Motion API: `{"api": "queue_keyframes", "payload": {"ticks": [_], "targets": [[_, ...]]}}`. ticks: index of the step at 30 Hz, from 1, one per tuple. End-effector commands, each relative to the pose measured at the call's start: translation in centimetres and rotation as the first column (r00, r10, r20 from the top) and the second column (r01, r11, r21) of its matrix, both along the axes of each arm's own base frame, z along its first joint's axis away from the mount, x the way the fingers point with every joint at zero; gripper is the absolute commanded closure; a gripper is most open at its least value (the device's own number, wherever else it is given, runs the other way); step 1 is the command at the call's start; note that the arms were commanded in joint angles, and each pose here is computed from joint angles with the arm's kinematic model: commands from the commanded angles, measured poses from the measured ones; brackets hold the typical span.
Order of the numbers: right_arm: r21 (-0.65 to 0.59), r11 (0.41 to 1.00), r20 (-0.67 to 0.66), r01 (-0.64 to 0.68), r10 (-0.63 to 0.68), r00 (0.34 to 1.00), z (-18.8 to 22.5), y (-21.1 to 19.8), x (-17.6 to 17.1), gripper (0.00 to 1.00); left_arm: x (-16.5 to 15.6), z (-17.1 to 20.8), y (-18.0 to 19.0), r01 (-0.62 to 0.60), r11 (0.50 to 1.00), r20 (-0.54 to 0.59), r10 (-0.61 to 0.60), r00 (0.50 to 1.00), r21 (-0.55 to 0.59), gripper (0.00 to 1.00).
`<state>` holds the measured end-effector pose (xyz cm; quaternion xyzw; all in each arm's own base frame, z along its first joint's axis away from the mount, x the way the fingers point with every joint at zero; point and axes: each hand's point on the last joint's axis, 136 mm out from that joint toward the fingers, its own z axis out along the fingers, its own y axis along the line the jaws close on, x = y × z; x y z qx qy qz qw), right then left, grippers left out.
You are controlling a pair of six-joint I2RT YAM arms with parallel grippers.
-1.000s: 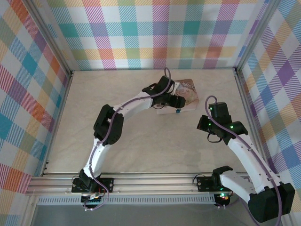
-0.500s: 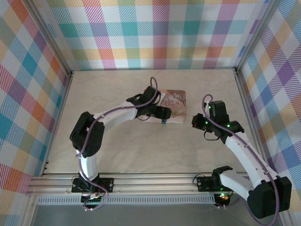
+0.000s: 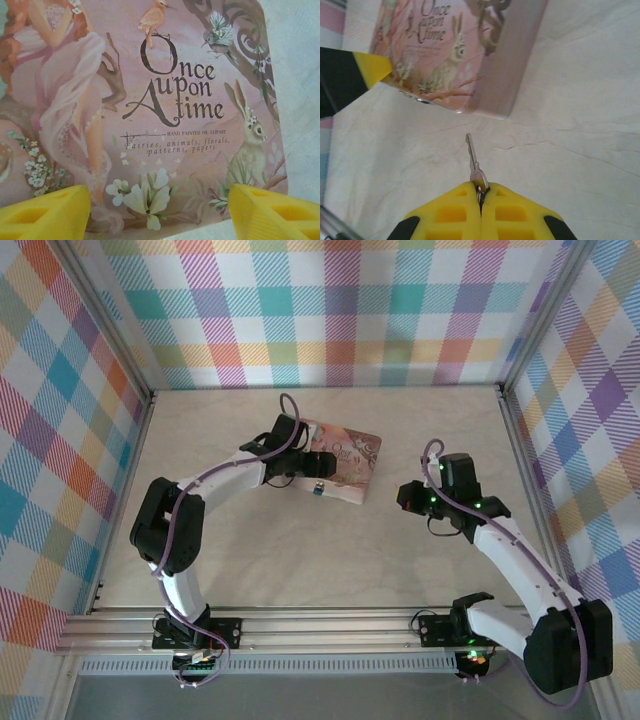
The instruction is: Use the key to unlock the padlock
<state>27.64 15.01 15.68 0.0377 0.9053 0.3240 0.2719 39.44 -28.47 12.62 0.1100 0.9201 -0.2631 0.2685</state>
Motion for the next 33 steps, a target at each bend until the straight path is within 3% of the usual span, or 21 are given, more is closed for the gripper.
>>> {"api": "queue_keyframes", "payload": {"ticks": [1, 11, 24, 33], "targets": [[0.133, 0.987, 0.071, -0.089, 0.080, 0.994, 1.9, 2.4, 0.9, 1.00, -0.6, 2.3, 0.4, -0.001, 0.999, 0.052, 0.003, 0.999, -0.044, 0.26], [0.168, 0.950, 0.112, -0.262, 0.246, 0.963, 2.0, 7.9, 4.3, 1.00, -3.5, 5.8, 3.9, -0.079, 0.988, 0.216, 0.107, 0.970, -0.131, 0.16], [0.172, 0.937, 0.047, -0.305, 0.301, 0.952, -1.8, 11.6, 10.5, 1.00, -6.1, 1.5, 7.3, -0.159, 0.981, 0.270, 0.183, 0.945, -0.107, 0.11], [0.132, 0.956, -0.088, -0.261, 0.273, 0.958, -5.8, 11.3, 11.1, 1.00, -6.1, -1.6, 5.7, -0.094, 0.990, 0.213, 0.115, 0.970, -0.107, 0.11]]}}
